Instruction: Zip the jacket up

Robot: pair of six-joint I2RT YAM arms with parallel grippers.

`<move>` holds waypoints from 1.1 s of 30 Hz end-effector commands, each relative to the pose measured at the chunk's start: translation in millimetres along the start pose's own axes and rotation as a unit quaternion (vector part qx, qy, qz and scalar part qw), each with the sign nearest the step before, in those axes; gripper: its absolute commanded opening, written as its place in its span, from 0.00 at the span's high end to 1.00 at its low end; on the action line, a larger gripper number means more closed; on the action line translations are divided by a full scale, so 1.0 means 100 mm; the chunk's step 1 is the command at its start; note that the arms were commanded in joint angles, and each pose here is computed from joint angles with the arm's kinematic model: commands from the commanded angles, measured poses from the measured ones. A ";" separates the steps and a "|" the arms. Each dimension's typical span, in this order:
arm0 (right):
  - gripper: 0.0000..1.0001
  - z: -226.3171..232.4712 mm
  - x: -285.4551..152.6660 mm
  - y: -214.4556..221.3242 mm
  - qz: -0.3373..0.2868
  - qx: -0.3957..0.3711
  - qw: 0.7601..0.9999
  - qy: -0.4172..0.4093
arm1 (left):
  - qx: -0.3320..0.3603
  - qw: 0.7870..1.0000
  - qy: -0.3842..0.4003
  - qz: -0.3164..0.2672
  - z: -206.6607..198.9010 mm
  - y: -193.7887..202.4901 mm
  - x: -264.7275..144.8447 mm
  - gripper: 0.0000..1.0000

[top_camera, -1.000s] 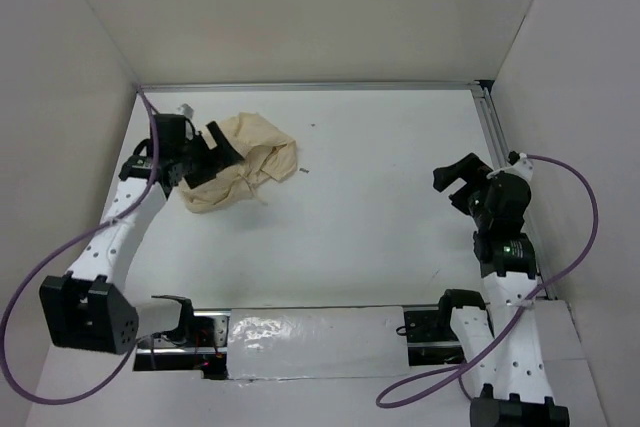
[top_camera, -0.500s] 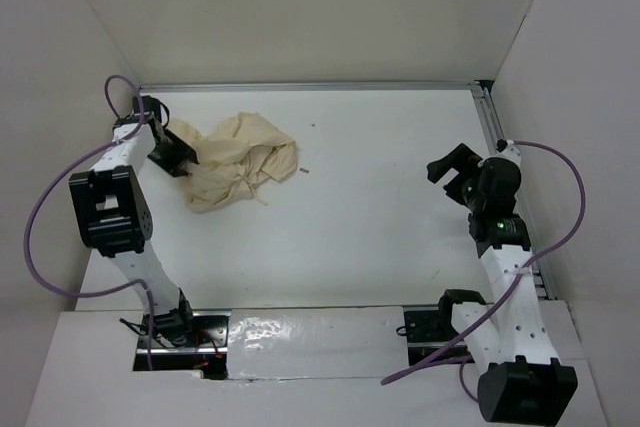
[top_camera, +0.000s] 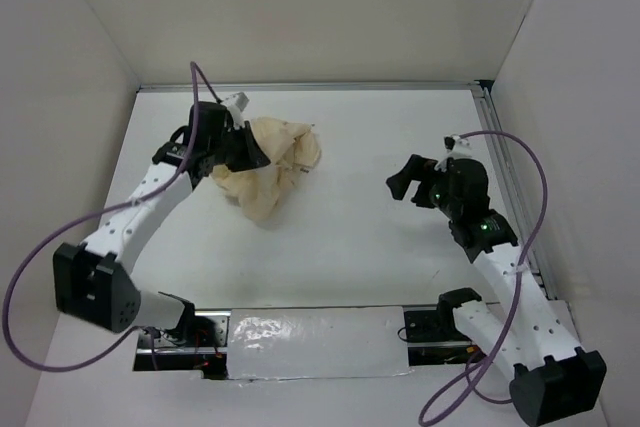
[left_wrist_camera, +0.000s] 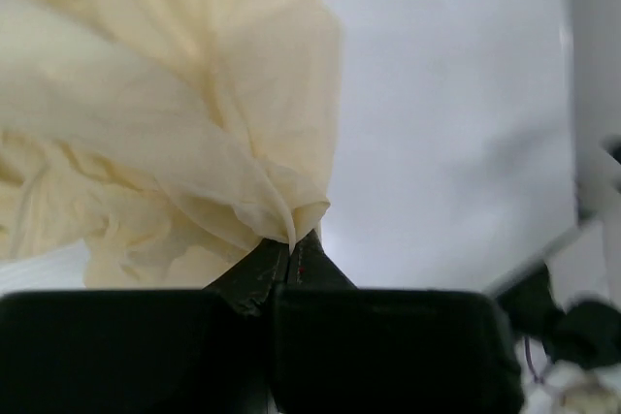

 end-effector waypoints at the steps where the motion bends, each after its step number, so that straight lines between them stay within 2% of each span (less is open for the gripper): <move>1: 0.00 0.15 0.05 0.02 -0.007 -0.050 0.999 -0.007 | 0.081 0.991 0.105 -0.010 -0.46 0.19 -0.22 1.00; 3: 0.00 0.24 0.10 0.06 -0.004 -0.073 0.997 0.003 | 0.099 0.985 0.143 0.001 -0.65 0.36 -0.29 1.00; 4: 0.00 0.24 0.16 0.09 0.002 -0.081 0.997 0.018 | 0.101 0.985 0.140 0.005 -0.66 0.39 -0.30 0.70; 5: 0.00 0.25 0.17 0.10 0.001 -0.087 0.996 0.032 | 0.094 0.988 0.124 0.011 -0.63 0.42 -0.28 0.48; 6: 0.00 0.32 0.18 0.12 0.001 -0.097 0.995 0.030 | 0.072 0.992 0.097 0.025 -0.57 0.46 -0.26 0.12; 7: 0.00 0.33 0.22 0.11 -0.005 -0.109 0.993 0.037 | 0.057 0.997 0.049 0.026 -0.45 0.44 -0.23 0.01; 8: 0.00 0.37 0.22 0.11 -0.008 -0.115 0.993 0.033 | 0.037 0.999 0.016 0.022 -0.37 0.36 -0.24 0.01; 9: 0.00 0.43 0.23 0.13 -0.005 -0.126 0.992 0.024 | -0.013 0.998 -0.029 0.052 -0.26 0.45 -0.23 0.01; 11: 0.00 0.48 0.25 0.11 -0.005 -0.151 0.988 0.019 | -0.064 0.990 -0.111 0.056 -0.04 0.45 -0.24 0.01; 12: 0.00 0.52 0.29 0.11 0.001 -0.161 0.987 0.017 | -0.124 0.981 -0.140 0.058 0.09 0.40 -0.26 0.01; 13: 0.00 0.58 0.31 0.15 0.013 -0.184 0.983 0.004 | -0.155 0.971 -0.164 0.081 0.19 0.49 -0.32 0.01; 14: 0.00 0.69 0.33 0.14 0.018 -0.195 0.981 -0.011 | -0.224 0.949 -0.209 0.069 0.41 0.46 -0.37 0.01; 15: 0.00 0.75 0.41 0.24 0.038 -0.213 0.976 -0.021 | -0.263 0.932 -0.233 0.085 0.50 0.55 -0.43 0.01; 19: 0.00 1.11 0.66 0.38 0.083 -0.270 0.958 -0.058 | -0.368 0.885 -0.267 0.100 0.90 0.88 -0.49 0.01; 21: 0.00 1.20 0.78 0.42 0.089 -0.277 0.955 -0.054 | -0.385 0.877 -0.268 0.106 0.98 0.98 -0.47 0.01; 22: 0.00 1.33 0.83 0.33 0.077 -0.267 0.959 -0.055 | -0.386 0.877 -0.264 0.110 1.04 1.07 -0.42 0.01; 24: 0.00 1.35 1.09 0.42 0.097 -0.238 0.966 -0.028 | -0.394 0.875 -0.246 0.135 1.02 1.18 -0.33 0.01; 25: 0.00 1.46 1.15 0.36 0.095 -0.229 0.968 -0.028 | -0.392 0.880 -0.236 0.130 1.10 1.18 -0.27 0.01; 29: 0.01 1.53 1.45 0.73 0.165 -0.218 0.961 -0.039 | -0.375 0.897 -0.178 0.154 1.07 1.24 0.01 0.01; 31: 0.02 1.56 1.41 0.93 0.191 -0.219 0.955 -0.057 | -0.350 0.903 -0.173 0.178 0.99 1.32 0.16 0.02; 33: 0.03 1.60 1.35 1.07 0.204 -0.215 0.952 -0.077 | -0.343 0.903 -0.176 0.192 0.99 1.37 0.23 0.28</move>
Point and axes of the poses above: each gripper's point midway between its finger pads, its own x axis out along the fingers, its own z axis along the line the jaws close on, y = z × x, the point moved 4 cm from there along -x, back along the fingers, and after that the axes turned 10 degrees about x, right-handed, at the moved point
